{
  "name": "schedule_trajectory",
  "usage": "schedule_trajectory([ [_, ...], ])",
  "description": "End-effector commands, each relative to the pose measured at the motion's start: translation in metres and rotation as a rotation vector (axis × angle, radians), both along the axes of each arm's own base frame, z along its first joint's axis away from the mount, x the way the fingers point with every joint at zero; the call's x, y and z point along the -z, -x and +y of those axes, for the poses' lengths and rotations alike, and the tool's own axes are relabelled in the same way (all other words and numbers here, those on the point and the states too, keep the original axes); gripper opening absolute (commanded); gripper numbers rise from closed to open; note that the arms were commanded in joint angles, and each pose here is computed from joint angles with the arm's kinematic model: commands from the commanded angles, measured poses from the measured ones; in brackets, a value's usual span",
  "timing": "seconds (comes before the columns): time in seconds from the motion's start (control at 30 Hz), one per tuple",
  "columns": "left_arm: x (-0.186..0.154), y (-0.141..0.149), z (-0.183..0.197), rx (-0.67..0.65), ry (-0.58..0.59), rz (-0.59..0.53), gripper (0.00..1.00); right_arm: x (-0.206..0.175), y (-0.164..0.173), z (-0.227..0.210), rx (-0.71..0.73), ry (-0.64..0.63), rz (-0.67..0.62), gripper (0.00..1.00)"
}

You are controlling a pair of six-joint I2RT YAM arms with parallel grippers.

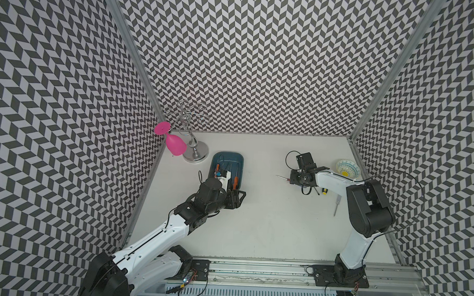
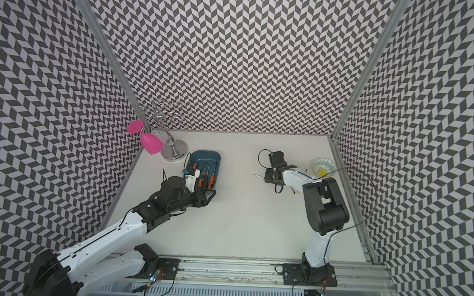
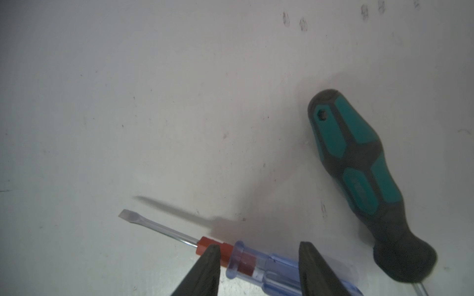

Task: Put the screwdriver on the desktop into the storage box
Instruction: Pick up the screwdriver from the center of the board.

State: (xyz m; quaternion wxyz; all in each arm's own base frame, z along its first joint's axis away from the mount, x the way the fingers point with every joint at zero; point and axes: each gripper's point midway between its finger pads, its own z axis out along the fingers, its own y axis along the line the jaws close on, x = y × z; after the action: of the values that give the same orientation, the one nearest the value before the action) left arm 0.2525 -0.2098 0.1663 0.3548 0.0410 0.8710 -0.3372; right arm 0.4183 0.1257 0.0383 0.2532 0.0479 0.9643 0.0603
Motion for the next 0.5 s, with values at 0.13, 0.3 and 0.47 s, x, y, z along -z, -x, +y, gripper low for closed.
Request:
schedule_trajectory([
  [0.13, -0.001, 0.004, -0.003, 0.013, 0.028, -0.013, 0.63, 0.009, 0.013, 0.011, -0.043, -0.069, 0.025, 0.52],
  [0.3, 0.0, 0.003, -0.004, 0.014, 0.033, -0.006, 0.63, 0.011, 0.03, 0.015, -0.061, -0.097, 0.036, 0.52],
  [0.47, 0.001, 0.003, -0.007, 0.021, 0.043, 0.002, 0.63, 0.006, 0.043, 0.018, -0.07, -0.092, 0.022, 0.52],
])
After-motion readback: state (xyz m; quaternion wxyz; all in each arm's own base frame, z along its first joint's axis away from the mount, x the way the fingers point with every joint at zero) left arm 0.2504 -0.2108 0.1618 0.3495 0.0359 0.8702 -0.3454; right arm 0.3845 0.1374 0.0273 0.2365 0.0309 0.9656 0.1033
